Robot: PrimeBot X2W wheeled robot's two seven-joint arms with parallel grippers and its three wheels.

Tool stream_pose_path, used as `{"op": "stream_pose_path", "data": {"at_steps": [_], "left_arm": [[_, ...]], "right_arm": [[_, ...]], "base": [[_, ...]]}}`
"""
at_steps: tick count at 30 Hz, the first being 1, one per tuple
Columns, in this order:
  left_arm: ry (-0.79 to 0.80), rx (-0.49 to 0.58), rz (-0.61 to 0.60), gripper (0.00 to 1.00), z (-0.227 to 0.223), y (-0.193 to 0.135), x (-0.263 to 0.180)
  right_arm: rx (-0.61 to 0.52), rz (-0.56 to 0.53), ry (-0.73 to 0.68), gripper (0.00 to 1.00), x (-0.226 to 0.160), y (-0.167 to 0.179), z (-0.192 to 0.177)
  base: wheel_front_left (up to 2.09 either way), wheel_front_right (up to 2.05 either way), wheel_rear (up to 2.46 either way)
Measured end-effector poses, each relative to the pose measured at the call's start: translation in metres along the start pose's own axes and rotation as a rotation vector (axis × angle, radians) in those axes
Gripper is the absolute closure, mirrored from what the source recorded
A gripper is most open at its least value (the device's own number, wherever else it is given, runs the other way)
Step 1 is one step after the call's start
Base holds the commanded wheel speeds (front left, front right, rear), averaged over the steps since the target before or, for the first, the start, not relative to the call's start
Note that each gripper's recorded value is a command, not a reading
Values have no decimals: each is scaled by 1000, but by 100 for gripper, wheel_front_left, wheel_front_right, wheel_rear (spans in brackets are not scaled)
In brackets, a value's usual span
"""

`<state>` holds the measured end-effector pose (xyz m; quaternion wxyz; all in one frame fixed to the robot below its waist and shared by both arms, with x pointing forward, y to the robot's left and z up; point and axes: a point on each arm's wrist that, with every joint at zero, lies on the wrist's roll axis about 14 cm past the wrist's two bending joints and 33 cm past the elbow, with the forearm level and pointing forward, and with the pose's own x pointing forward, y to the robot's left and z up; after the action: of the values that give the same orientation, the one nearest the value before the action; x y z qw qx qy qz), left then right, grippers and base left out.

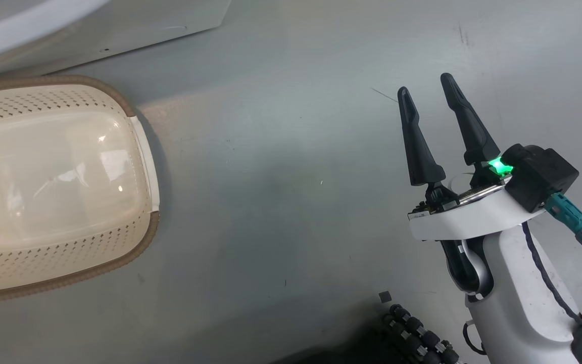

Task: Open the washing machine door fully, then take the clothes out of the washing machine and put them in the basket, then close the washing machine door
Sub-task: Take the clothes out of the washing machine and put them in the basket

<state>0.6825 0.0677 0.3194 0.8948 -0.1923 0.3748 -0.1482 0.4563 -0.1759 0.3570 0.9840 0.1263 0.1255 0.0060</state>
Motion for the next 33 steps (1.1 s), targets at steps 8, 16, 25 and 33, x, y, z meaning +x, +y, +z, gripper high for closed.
{"op": "stream_pose_path", "data": {"at_steps": [8,16,25,33], "left_arm": [[-3,47,4,100,0,-2,1],[-69,57,-14,100,10,-10,-6],[-177,71,-41,100,22,-18,-21],[-293,117,-25,100,30,-18,-44]], "right_arm": [[-2,-4,-3,0,2,-2,0],[-11,8,-5,0,6,3,0],[-17,29,-25,0,9,9,6],[-37,67,-38,0,9,21,12]], "base": [[0,0,0],[0,0,0],[0,0,0],[0,0,0]]}}
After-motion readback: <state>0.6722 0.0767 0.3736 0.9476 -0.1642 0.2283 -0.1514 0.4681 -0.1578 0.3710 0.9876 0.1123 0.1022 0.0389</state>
